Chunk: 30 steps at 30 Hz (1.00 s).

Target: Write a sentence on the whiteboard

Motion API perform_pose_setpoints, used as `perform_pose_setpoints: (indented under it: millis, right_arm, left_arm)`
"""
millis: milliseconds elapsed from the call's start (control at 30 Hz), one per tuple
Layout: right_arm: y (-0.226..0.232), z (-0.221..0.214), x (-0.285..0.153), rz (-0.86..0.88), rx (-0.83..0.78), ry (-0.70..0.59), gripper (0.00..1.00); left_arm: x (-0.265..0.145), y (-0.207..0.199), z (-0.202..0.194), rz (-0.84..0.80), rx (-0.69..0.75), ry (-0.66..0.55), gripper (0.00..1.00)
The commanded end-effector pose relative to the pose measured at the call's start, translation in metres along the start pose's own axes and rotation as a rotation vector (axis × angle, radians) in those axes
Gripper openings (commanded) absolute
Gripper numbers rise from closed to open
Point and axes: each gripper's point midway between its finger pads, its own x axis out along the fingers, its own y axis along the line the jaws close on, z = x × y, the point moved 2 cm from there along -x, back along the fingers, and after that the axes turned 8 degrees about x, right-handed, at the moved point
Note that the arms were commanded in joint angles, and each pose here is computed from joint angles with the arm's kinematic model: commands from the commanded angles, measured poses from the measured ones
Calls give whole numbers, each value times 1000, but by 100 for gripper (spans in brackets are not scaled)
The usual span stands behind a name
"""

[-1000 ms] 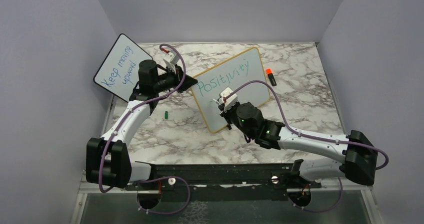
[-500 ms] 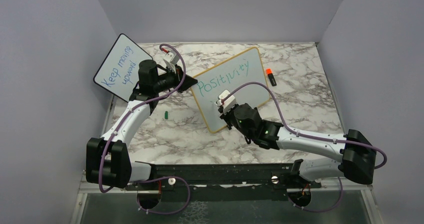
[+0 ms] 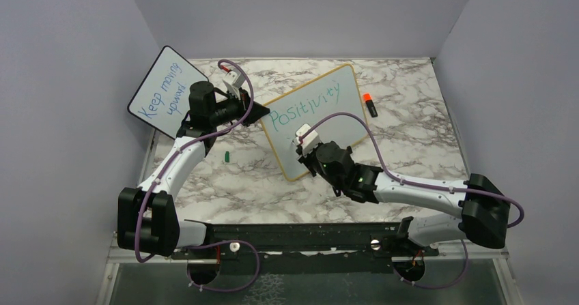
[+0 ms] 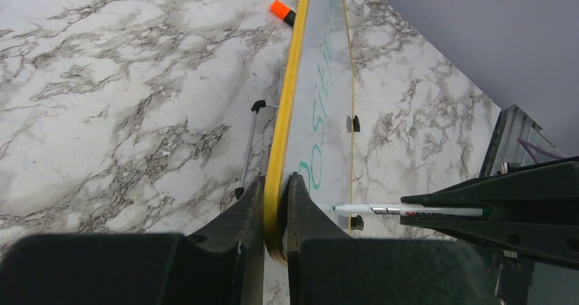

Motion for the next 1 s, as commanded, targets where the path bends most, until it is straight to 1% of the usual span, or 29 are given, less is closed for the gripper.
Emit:
perform_pose_setpoints:
  millis: [0, 267, 600, 967]
  right_arm:
    - [3, 12, 4, -1, 18, -43, 0]
    - [3, 0, 6, -7, -3, 0, 0]
    - [0, -18, -3, 1, -23, 60, 0]
    - [0, -27, -8, 2, -29, 94, 0]
  left_arm:
    - [2, 12, -41, 64, -37, 128, 0]
    - [1, 12, -41, 65, -34, 128, 0]
    - [2, 12, -41, 66, -34, 128, 0]
    - [2, 12, -42, 66, -34, 130, 0]
